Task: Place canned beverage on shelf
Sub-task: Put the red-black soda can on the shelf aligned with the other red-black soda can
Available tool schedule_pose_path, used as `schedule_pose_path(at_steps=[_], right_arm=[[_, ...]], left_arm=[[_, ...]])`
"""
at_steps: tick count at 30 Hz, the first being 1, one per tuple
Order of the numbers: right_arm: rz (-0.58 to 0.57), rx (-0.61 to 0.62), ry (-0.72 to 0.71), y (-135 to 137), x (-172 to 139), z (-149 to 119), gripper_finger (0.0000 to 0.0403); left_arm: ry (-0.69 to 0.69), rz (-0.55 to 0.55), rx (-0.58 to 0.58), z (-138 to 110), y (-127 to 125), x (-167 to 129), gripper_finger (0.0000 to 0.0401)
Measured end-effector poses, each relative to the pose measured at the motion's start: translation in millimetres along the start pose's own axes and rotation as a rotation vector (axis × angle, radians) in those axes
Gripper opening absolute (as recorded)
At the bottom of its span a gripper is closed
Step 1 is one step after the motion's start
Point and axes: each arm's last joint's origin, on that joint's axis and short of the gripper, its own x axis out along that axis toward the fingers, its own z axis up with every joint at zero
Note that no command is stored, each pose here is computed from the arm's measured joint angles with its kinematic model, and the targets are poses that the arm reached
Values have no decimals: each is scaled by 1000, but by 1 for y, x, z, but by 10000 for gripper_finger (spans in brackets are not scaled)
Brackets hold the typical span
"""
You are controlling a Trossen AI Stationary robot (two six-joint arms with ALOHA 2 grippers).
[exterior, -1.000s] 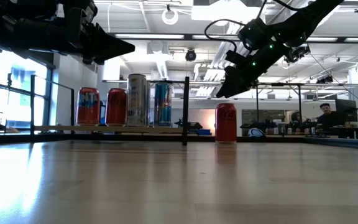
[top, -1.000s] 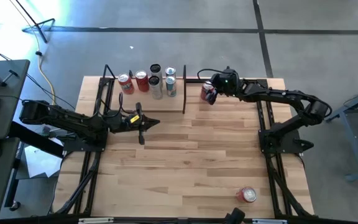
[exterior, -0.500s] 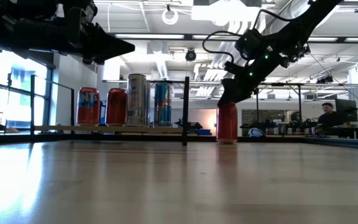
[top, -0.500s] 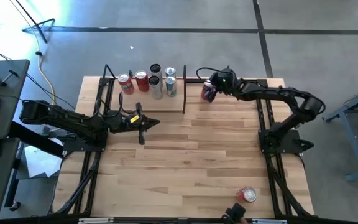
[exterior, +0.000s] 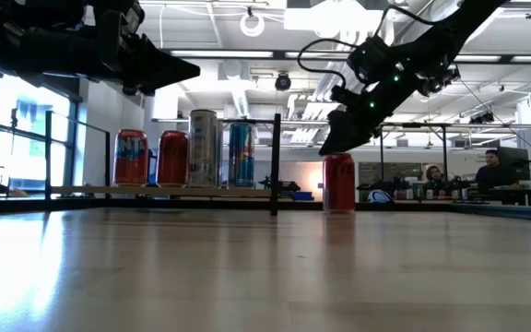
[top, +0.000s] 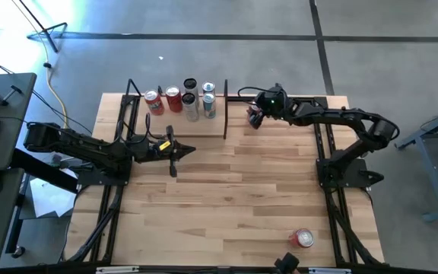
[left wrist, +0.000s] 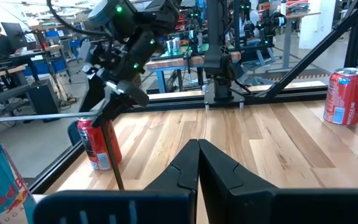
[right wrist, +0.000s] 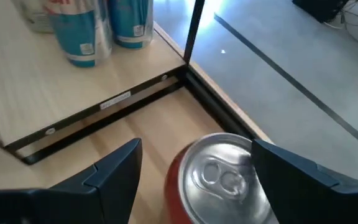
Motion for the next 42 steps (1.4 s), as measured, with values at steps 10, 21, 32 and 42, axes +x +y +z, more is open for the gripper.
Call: schedule_pose_path(at_steps=[10, 21, 32, 42], right_arm=[[-55, -17, 15, -14, -12, 2, 284], [50, 12, 17, -22, -4, -2, 284], [47, 28, 6, -21, -16, 2, 284], [24, -33, 92, -18, -66, 29, 274]], left_arm=[[-1, 0, 2, 0, 0, 0, 1], [-1, -3, 1, 0, 0, 0, 1], [-1, -2, 1, 0, 0, 0, 0], [-2, -2, 9, 0, 0, 0, 1]])
